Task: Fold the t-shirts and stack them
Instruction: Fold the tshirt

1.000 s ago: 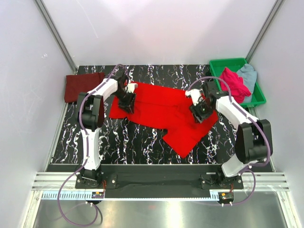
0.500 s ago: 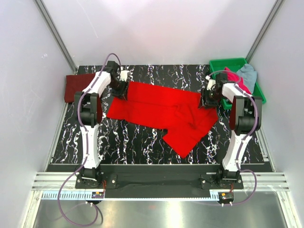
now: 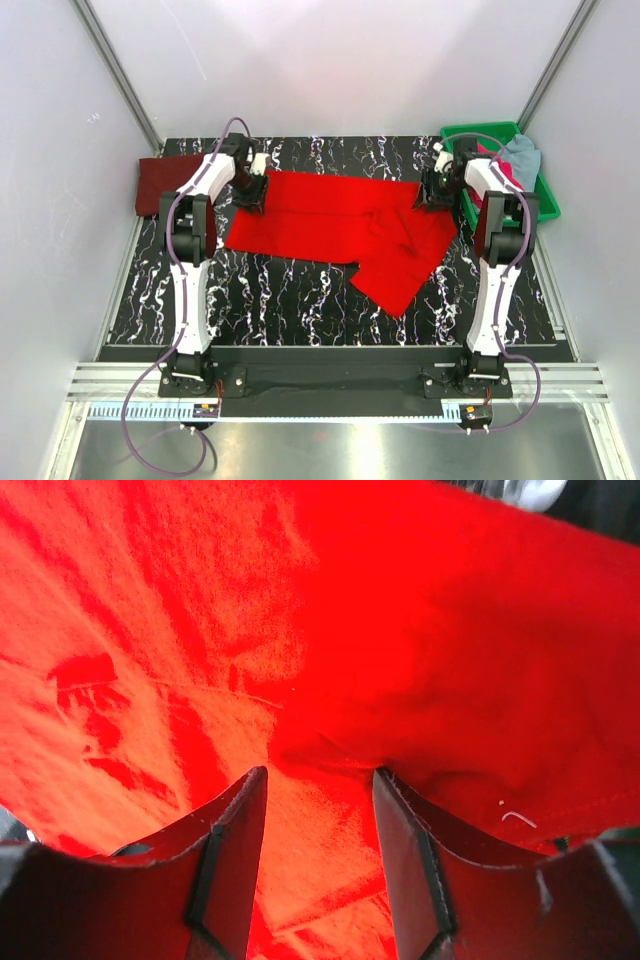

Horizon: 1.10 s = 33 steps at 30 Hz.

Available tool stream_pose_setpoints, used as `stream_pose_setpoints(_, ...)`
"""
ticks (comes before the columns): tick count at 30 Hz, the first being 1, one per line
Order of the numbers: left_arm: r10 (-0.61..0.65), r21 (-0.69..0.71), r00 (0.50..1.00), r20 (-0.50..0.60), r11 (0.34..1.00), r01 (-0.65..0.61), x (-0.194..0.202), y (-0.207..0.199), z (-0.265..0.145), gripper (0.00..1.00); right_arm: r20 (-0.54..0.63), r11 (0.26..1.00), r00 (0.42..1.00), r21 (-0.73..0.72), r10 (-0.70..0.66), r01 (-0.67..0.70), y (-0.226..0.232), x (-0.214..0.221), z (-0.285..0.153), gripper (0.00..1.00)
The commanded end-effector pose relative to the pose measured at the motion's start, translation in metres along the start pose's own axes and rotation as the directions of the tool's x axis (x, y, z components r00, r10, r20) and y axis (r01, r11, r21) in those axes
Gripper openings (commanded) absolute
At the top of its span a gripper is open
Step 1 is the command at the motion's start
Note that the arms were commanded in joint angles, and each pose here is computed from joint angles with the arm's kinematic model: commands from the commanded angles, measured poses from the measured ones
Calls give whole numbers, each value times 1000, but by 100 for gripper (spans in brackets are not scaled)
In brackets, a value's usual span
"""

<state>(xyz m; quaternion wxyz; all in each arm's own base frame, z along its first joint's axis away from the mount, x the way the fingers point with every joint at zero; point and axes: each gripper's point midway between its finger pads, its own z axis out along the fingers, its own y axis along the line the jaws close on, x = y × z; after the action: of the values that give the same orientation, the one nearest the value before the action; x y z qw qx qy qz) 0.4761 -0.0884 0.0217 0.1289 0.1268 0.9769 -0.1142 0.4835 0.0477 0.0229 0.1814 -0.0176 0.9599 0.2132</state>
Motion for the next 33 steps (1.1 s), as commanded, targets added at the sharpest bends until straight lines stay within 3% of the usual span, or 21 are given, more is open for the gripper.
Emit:
stream_pose_setpoints(1,-24,-65,999,-31,998,22,13,9,2,46,-30,1000,1000,14,10,-9,-12,-4,15,55)
stream_pose_setpoints(14,-6,-129,1000,16,992,8,-5,27,-9,46,49,996,996,51,-76,73,-25,-63,25,59)
stream_pose_setpoints(17,35,-143,998,58,989,-27,-15,26,-29,45,80,992,989,50,-123,120,-15,-72,7,59)
stream_pose_setpoints(19,89,-156,988,128,985,-69,-30,20,-63,44,129,985,977,55,-170,164,2,-84,-22,60)
stream_pose_setpoints(22,127,-149,960,251,985,-91,-46,2,-122,68,214,970,946,62,-242,234,30,-98,-73,60)
stream_pose_setpoints(24,107,-74,940,324,993,-88,-46,-16,-159,83,247,959,927,66,-282,275,43,-96,-93,61)
stream_pose_setpoints(25,65,-31,945,319,998,-58,-38,-23,-165,85,304,945,895,74,-327,320,63,-100,-125,61)
stream_pose_setpoints(27,38,39,934,356,998,-56,-30,-38,-192,89,286,914,870,73,-402,399,74,-78,-130,61)
stream_pose_setpoints(28,-6,70,943,333,997,-18,-17,-41,-190,90,315,886,831,94,-459,454,92,-73,-153,62)
stream_pose_setpoints(30,-46,87,932,359,996,15,0,-45,-208,88,257,837,802,64,-540,543,105,-36,-144,62)
stream_pose_setpoints(31,-101,98,942,319,993,73,18,-41,-192,88,278,810,768,77,-577,581,117,-25,-160,62)
stream_pose_setpoints(33,-131,82,945,301,990,112,38,-32,-188,88,216,771,748,33,-627,636,123,20,-141,61)
